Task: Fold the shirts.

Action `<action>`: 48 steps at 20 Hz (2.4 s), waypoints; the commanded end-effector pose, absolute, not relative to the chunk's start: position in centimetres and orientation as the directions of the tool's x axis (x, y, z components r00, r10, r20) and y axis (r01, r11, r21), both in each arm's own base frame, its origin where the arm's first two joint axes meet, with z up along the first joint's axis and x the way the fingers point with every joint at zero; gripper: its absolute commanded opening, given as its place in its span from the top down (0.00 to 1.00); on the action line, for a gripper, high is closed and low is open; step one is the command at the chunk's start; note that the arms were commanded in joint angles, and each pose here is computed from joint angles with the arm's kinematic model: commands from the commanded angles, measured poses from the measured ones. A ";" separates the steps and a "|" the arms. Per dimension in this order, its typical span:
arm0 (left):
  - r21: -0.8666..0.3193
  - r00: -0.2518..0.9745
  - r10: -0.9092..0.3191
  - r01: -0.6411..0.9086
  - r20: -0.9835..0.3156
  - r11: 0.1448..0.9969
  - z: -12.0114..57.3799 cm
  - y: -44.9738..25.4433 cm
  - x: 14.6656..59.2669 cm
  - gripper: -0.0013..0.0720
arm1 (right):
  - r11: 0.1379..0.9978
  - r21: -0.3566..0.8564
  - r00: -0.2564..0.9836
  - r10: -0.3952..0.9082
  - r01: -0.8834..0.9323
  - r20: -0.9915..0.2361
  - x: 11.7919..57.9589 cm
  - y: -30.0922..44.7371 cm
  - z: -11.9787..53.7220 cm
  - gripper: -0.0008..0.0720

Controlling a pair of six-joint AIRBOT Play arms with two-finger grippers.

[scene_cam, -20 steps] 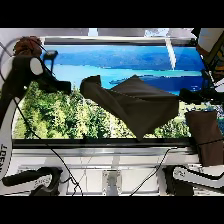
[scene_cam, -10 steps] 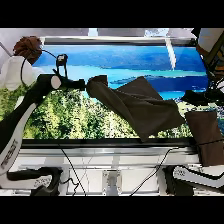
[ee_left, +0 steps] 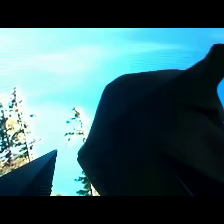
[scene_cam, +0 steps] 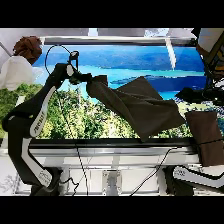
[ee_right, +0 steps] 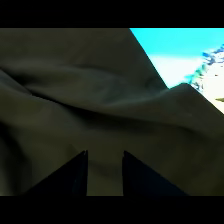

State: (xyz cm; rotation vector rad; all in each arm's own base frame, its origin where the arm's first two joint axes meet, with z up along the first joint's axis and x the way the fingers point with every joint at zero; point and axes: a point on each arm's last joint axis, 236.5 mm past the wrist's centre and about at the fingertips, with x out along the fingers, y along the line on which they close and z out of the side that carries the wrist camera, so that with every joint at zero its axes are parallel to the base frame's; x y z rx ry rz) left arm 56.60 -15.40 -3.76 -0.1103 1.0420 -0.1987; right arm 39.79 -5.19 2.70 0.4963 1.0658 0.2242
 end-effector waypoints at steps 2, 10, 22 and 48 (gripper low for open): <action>-0.173 0.392 -0.189 0.077 -0.900 0.982 -6.9 -13.5 56.3 0.05 | 0.855 0.518 0.489 0.441 0.026 -0.753 40.1 -4.4 3.4 0.62; -0.286 0.340 -0.323 0.155 -0.883 0.946 -7.5 -16.6 55.3 0.09 | 0.841 0.541 0.532 0.448 0.024 -0.719 41.1 -4.2 4.2 0.62; -0.388 0.380 -0.415 0.149 -0.826 0.909 -8.4 -18.9 56.8 0.96 | 0.834 0.551 0.538 0.455 0.022 -0.710 41.3 -4.1 4.4 0.62; -0.189 0.281 -0.249 0.222 -0.927 0.957 -4.6 -15.6 55.0 0.26 | 0.888 0.461 0.631 0.361 -0.006 -0.686 49.5 -2.8 2.8 0.48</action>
